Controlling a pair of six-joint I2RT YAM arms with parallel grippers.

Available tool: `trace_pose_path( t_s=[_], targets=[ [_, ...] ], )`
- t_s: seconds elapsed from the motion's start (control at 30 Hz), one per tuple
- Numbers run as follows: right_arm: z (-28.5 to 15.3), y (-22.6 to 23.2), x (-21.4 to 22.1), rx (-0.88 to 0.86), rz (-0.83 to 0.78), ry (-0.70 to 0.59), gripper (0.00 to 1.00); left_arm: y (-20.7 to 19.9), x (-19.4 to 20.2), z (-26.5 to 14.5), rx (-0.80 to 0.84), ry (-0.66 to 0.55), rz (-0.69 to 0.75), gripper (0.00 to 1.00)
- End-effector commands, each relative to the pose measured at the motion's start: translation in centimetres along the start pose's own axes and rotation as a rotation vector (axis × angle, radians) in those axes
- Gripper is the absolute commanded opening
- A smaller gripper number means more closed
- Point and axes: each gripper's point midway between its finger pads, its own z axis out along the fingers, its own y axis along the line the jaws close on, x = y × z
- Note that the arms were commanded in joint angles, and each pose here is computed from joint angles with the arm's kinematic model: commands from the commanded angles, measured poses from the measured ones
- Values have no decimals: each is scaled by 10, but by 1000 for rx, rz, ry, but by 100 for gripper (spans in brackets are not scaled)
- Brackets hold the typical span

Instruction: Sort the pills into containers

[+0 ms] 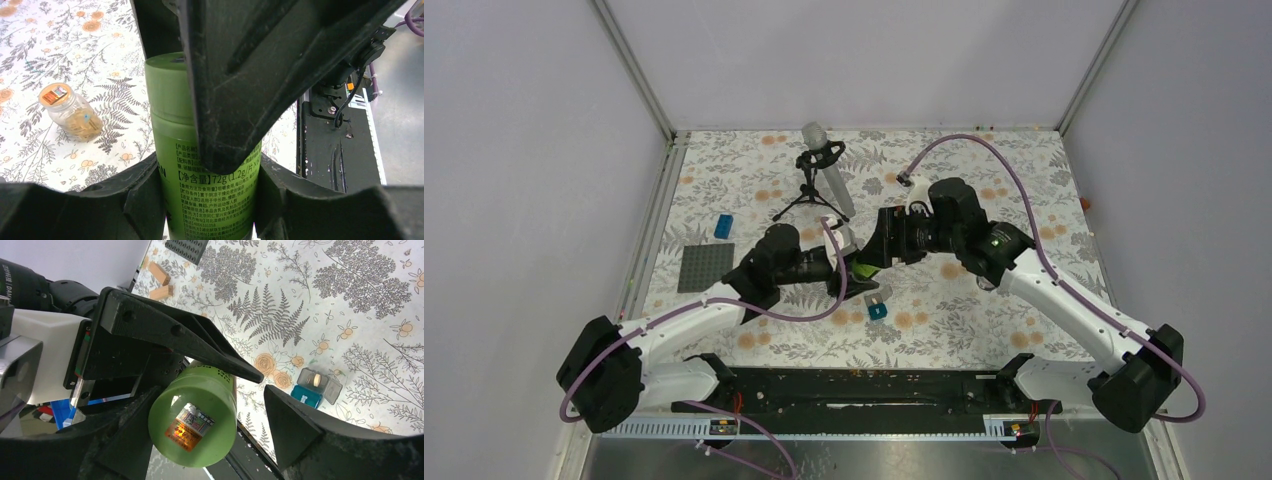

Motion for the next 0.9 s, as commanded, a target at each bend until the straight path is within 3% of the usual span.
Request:
trace_pose_path(
  t_s=[0.0,0.07,0.13,0.2,0.23,0.27,0.37,0.57,0.7,0.87],
  targets=[
    [6,2,8,-24,-49,58,73,3,-42,1,-15,-120,60,6],
    [9,-2,8,-1,-39,68,55,5,-42,2,-23,-120,49,15],
    [10,-10,4,46,-29,51,36,10,-44,2,-56,-129,39,30],
    [6,-24,-7,146,-12,-7,27,24,-45,-1,-141,-146,18,54],
    [1,-35,-13,219,-2,-48,25,32,-47,-4,-201,-162,4,89],
    [-6,-45,-20,284,-1,-92,25,43,-47,-9,-274,-175,-8,98],
    [-32,-89,-39,522,-7,-205,26,70,-48,-29,-471,-212,-39,99],
    [-60,-175,-49,838,44,-285,30,110,-43,-81,-832,-372,-168,99],
    [-48,-210,-49,926,40,-279,31,130,-31,-116,-1035,-485,-362,99],
    [-16,-229,-55,914,14,-286,34,131,-11,-126,-1103,-390,-465,99]
  ],
)
